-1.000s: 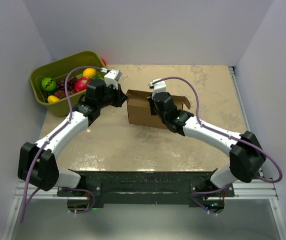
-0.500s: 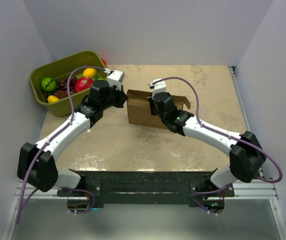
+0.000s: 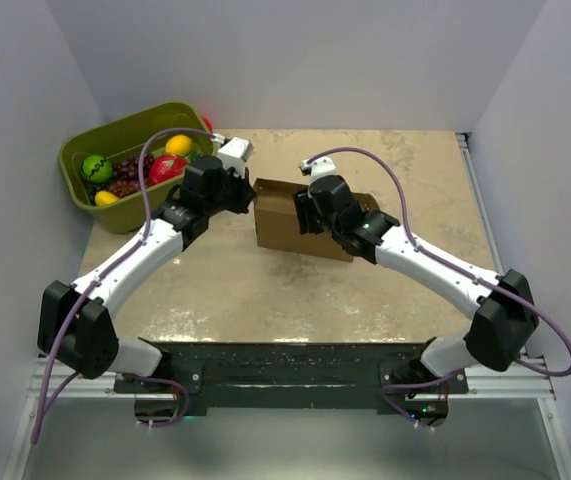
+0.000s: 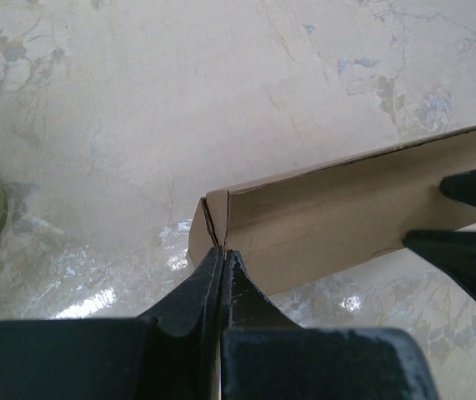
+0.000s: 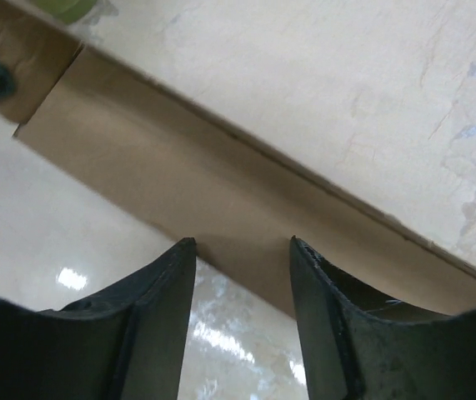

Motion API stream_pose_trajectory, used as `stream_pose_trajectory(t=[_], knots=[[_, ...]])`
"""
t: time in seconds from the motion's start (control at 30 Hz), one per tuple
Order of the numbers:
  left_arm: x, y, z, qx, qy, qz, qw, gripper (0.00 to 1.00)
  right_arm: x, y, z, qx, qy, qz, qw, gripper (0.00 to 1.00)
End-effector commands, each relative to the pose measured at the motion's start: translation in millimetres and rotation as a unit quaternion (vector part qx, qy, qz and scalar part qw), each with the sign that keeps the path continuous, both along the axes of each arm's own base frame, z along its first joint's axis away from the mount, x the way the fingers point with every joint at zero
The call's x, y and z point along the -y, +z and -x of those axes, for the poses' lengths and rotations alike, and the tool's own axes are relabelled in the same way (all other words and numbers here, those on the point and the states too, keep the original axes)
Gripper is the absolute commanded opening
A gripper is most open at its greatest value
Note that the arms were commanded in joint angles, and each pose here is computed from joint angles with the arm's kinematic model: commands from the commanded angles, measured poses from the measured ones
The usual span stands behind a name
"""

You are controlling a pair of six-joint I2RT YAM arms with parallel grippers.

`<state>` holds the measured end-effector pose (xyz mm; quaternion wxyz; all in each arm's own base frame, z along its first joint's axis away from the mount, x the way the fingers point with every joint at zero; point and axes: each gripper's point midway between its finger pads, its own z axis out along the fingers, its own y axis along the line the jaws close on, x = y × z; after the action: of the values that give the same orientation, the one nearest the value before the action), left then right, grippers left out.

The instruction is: Fold the paper box

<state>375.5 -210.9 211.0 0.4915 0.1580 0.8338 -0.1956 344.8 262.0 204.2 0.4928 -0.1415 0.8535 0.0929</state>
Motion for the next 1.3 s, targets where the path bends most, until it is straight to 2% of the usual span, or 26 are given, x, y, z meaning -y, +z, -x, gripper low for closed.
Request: stream_pose_trajectory(t=[0.0,0.17,0.37,0.47,0.63,1.13,1.17,1.27], knots=[[-21.0,-72.1,26.7,-0.118,0.003,-0.090,0.989,0.00,5.0,14.7,39.4,-0.055,0.046,-0.004,0.997,0.58],[-20.8,-75.7,27.4,-0.123,-0.001,-0.095,0.988,0.00,47.1,40.4,52.5,-0.048,0.002,0.024,0.999,0.68],[-19.2,-75.4,27.5,-0.122,-0.006,-0.091,0.988,0.00,133.3,57.6,34.7,-0.034,-0.098,0.038,0.994,0.73],[-17.6,-76.7,28.0,-0.123,-0.009,-0.089,0.988,0.00,152.3,55.1,26.9,-0.031,-0.122,0.050,0.991,0.76],[-17.7,-75.5,28.1,-0.121,-0.009,-0.089,0.989,0.00,158.5,45.6,10.2,-0.031,-0.140,0.060,0.988,0.76],[-17.1,-75.8,27.9,-0.119,-0.013,-0.090,0.989,0.00,165.5,21.4,-1.8,-0.052,-0.144,0.068,0.986,0.48],[-17.3,-74.7,27.9,-0.118,-0.012,-0.089,0.989,0.00,164.6,21.3,-2.7,-0.053,-0.142,0.065,0.986,0.42],[-17.6,-76.3,27.4,-0.118,-0.013,-0.090,0.989,0.00,160.0,23.5,-4.3,-0.051,-0.135,0.051,0.988,0.32]])
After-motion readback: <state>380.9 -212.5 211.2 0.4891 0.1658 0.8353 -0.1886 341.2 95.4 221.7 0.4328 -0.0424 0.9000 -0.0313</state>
